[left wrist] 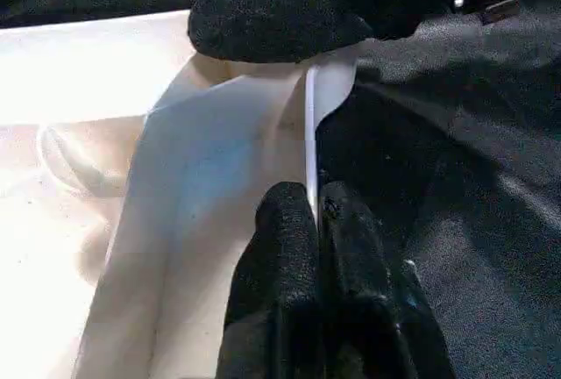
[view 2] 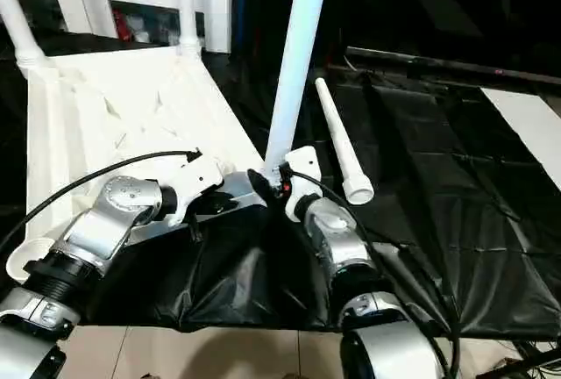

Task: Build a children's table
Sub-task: Rotate leg to tighten

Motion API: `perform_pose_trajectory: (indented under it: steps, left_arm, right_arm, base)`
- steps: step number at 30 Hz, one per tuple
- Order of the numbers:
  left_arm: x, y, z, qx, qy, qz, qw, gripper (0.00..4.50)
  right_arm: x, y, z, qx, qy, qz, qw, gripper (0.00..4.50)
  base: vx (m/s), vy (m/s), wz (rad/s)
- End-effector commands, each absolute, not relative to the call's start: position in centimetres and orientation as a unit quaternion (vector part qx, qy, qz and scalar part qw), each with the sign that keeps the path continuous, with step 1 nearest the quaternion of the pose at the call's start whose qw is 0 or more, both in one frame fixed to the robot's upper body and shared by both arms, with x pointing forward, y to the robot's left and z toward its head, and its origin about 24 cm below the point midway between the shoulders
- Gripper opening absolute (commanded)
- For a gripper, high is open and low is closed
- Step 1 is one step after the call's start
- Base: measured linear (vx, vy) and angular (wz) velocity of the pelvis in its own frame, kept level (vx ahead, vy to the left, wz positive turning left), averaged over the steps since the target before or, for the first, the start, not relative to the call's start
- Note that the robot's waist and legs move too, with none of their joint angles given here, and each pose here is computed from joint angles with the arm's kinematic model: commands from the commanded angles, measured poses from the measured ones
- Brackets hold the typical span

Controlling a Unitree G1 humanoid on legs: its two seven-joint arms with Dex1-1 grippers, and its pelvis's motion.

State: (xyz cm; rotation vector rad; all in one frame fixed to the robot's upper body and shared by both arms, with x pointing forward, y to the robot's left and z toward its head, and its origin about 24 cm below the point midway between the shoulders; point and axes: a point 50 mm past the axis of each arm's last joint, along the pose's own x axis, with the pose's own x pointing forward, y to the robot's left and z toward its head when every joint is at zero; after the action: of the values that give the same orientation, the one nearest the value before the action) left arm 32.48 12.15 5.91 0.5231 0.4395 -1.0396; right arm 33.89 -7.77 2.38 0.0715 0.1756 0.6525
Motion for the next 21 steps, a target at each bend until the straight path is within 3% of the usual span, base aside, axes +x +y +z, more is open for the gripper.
perform_pose_trajectory:
  steps: [1, 4, 9, 11, 13, 21]
  left_arm:
    - [31.3, 10.1, 5.3, 0.251, 0.194, -0.546, 0.776, 0.00]
    - [30.9, 11.5, 5.7, 0.237, 0.192, -0.575, 0.759, 0.00]
    - [30.6, 12.7, 5.8, 0.247, 0.192, -0.598, 0.738, 0.00]
    - [30.3, 14.2, 6.0, 0.245, 0.201, -0.615, 0.722, 0.00]
    - [30.2, 14.8, 6.1, 0.247, 0.206, -0.619, 0.716, 0.00]
    - [30.0, 16.5, 6.5, 0.258, 0.223, -0.642, 0.687, 0.00]
  right_arm:
    - [33.2, -5.1, 2.8, 0.012, 0.077, 0.409, 0.909, 3.89]
    - [33.0, -6.8, 2.7, -0.019, 0.084, 0.465, 0.881, 4.02]
    - [32.6, -7.9, 3.0, -0.027, 0.089, 0.523, 0.847, 4.02]
    - [32.2, -8.8, 3.5, -0.036, 0.094, 0.583, 0.806, 4.02]
    - [32.0, -9.1, 3.6, -0.047, 0.098, 0.605, 0.789, 4.02]
    - [31.7, -9.6, 4.2, -0.070, 0.108, 0.667, 0.734, 3.28]
  base:
    - [0.000, 0.000, 0.00]
    - [0.000, 0.000, 0.00]
    - [0.000, 0.000, 0.00]
    - [0.000, 0.000, 0.00]
    - [0.000, 0.000, 0.00]
    - [0.000, 0.000, 0.00]
